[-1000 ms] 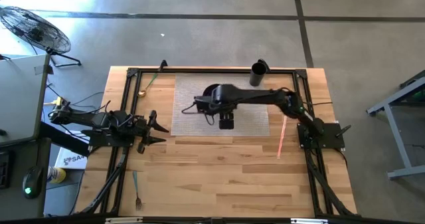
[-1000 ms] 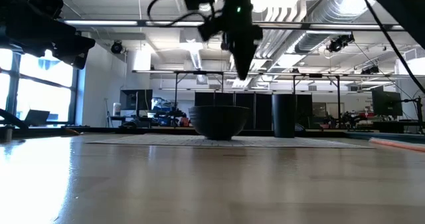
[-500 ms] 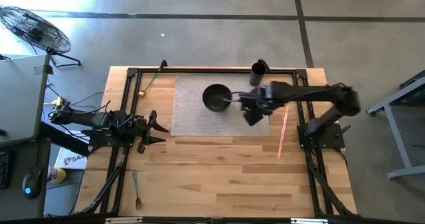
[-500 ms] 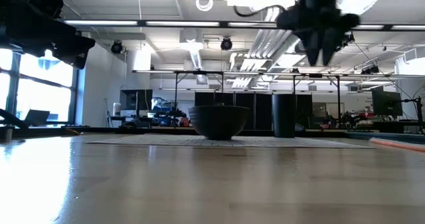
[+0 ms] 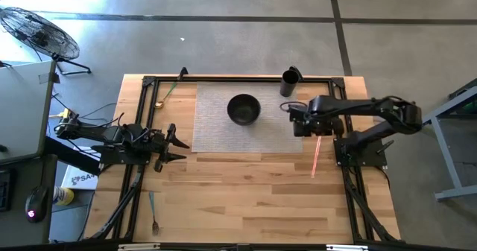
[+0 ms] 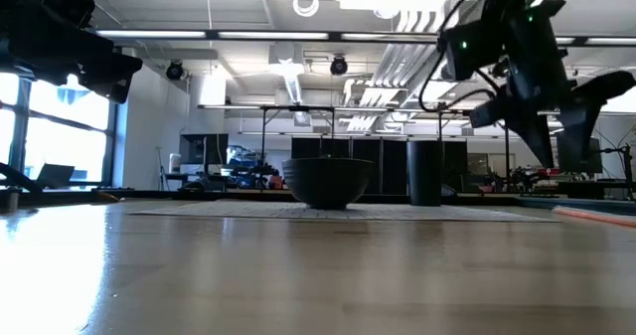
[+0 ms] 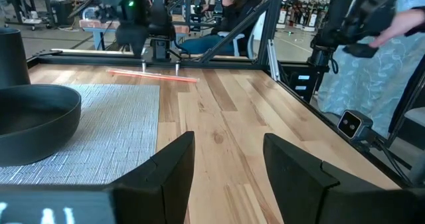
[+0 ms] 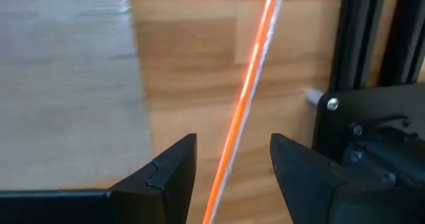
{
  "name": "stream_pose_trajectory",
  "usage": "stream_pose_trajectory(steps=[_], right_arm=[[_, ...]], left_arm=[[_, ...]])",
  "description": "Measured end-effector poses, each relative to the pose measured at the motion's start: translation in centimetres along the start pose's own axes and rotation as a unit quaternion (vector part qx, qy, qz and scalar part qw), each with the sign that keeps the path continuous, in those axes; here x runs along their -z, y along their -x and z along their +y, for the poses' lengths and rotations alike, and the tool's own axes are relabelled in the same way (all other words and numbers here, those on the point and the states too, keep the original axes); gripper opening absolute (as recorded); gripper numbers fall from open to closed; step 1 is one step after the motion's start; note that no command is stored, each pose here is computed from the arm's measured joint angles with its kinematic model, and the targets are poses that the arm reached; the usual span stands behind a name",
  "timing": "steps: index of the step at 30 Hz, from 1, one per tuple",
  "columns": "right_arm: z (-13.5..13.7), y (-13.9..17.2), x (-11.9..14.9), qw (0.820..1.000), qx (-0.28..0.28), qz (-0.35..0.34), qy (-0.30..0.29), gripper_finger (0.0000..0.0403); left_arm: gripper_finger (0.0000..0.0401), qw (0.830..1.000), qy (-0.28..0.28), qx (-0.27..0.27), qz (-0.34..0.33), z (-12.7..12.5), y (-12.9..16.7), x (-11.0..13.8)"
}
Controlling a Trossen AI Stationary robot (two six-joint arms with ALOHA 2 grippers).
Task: Pick & Place Utensil
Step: Put the orange straw into the black cup
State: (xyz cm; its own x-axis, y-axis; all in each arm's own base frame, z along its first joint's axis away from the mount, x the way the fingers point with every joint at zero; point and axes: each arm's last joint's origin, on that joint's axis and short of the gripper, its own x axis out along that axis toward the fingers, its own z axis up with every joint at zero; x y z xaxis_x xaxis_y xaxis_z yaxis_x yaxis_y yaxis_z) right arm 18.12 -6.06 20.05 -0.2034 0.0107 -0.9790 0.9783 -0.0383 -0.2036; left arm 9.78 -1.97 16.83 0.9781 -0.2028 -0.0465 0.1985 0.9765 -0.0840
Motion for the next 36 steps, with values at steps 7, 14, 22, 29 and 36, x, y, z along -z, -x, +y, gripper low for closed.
stream_pose_trajectory(steps=[7,14,22,29,36], right_arm=[[-0.6,-3.2,-2.2,0.998,-0.038,0.03,-0.038,0.0177],[-2.0,-5.5,-3.1,0.997,-0.026,0.04,-0.069,0.0163],[-3.2,-7.5,-3.6,0.995,-0.03,0.059,-0.074,0.0157],[-3.7,-7.8,-3.5,0.995,-0.049,0.058,-0.059,0.0142],[-3.8,-7.8,-3.7,0.992,-0.103,0.062,-0.043,0.0101]], left_arm=[[0.0177,1.0,0.0,0.0,0.0,0.0,0.0,0.0],[0.0177,1.0,0.0,0.0,0.0,0.0,0.0,0.0],[0.0177,1.0,0.0,0.0,0.0,0.0,0.0,0.0],[0.0177,1.0,0.0,0.0,0.0,0.0,0.0,0.0],[0.0177,1.0,0.0,0.0,0.0,0.0,0.0,0.0]])
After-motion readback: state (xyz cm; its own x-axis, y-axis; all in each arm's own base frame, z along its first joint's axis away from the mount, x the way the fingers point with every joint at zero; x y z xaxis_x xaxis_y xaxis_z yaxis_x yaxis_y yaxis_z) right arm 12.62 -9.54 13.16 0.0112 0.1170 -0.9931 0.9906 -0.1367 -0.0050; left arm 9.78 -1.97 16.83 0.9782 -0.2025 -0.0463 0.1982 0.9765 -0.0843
